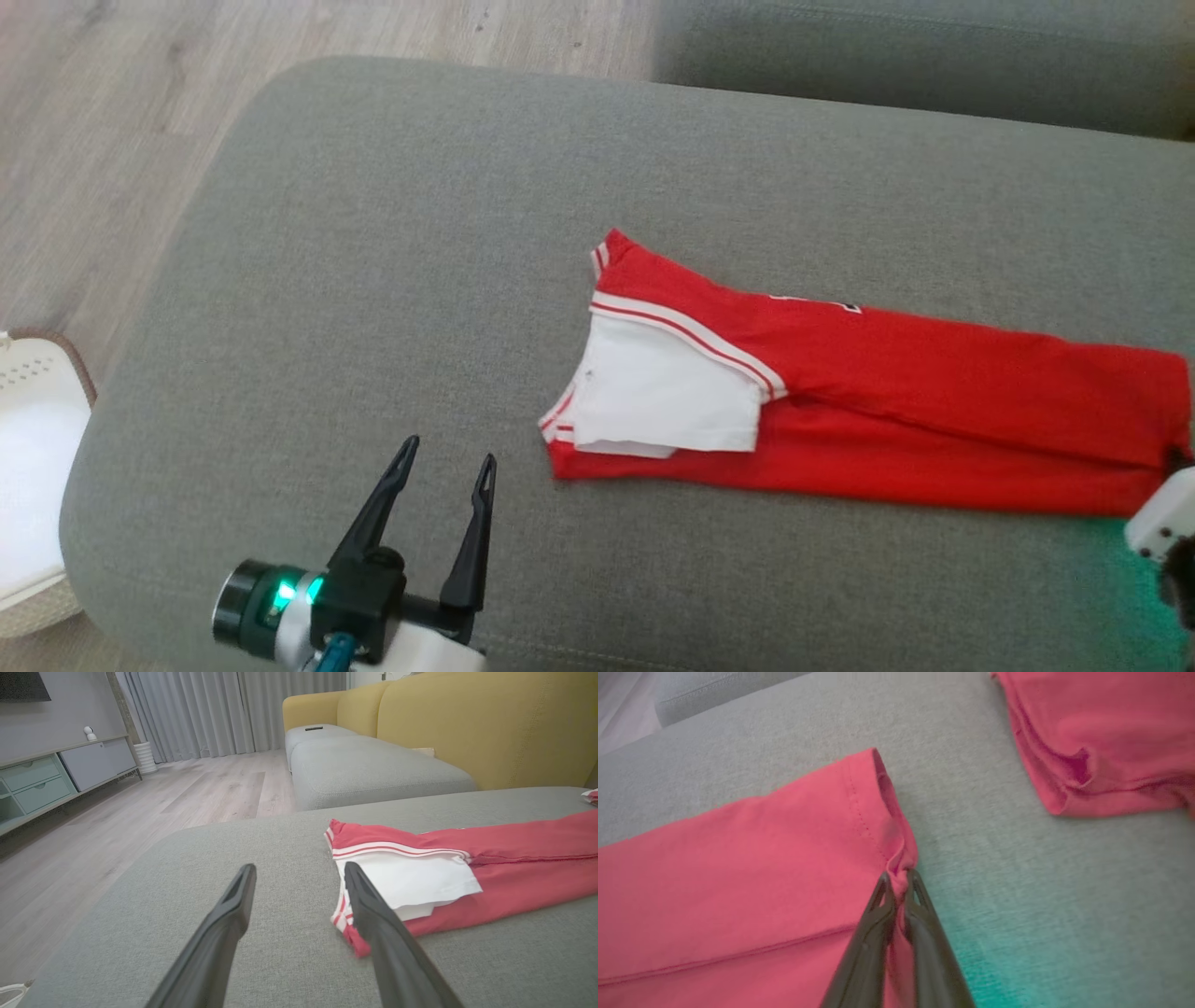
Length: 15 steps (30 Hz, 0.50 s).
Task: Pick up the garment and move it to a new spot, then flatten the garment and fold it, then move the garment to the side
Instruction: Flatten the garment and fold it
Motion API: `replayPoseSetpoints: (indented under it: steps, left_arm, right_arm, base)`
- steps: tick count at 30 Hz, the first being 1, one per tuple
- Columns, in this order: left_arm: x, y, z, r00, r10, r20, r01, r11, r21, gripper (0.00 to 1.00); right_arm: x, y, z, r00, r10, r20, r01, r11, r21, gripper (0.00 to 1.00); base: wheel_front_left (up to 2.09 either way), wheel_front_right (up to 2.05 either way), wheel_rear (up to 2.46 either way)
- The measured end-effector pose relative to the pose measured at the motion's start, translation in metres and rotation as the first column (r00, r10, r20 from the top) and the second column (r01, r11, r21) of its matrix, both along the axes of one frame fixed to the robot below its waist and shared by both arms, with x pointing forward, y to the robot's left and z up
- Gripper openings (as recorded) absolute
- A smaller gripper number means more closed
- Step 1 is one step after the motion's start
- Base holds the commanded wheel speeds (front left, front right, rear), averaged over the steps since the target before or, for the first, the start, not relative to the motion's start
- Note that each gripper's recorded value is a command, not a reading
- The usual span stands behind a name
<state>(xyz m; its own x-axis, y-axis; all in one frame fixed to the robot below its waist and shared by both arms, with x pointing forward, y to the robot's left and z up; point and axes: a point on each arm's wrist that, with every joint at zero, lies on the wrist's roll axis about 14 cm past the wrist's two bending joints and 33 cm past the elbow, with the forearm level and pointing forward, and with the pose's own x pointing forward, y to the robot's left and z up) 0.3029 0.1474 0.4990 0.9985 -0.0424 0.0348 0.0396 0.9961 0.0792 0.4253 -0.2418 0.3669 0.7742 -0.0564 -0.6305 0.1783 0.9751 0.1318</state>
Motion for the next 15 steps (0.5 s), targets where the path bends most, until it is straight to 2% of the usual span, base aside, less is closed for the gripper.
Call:
replayPoseSetpoints:
  steps: [10, 15]
  left_arm:
    - [-0.011, -0.003, -0.001, 1.000, -0.017, 0.005, 0.017, 1.000, 0.012, 1.00]
    - [-0.017, -0.006, -0.001, 0.999, -0.032, 0.012, 0.031, 0.999, 0.018, 1.00]
  right_arm:
    - [0.012, -0.056, 0.055, 0.992, -0.041, 0.120, 0.053, 0.994, -0.100, 0.00]
    - [0.026, -0.031, 0.089, 0.975, 0.021, 0.223, -0.006, 0.998, -0.067, 0.00]
  base:
    - [0.00, 0.00, 0.00]
    - [0.00, 0.00, 0.00]
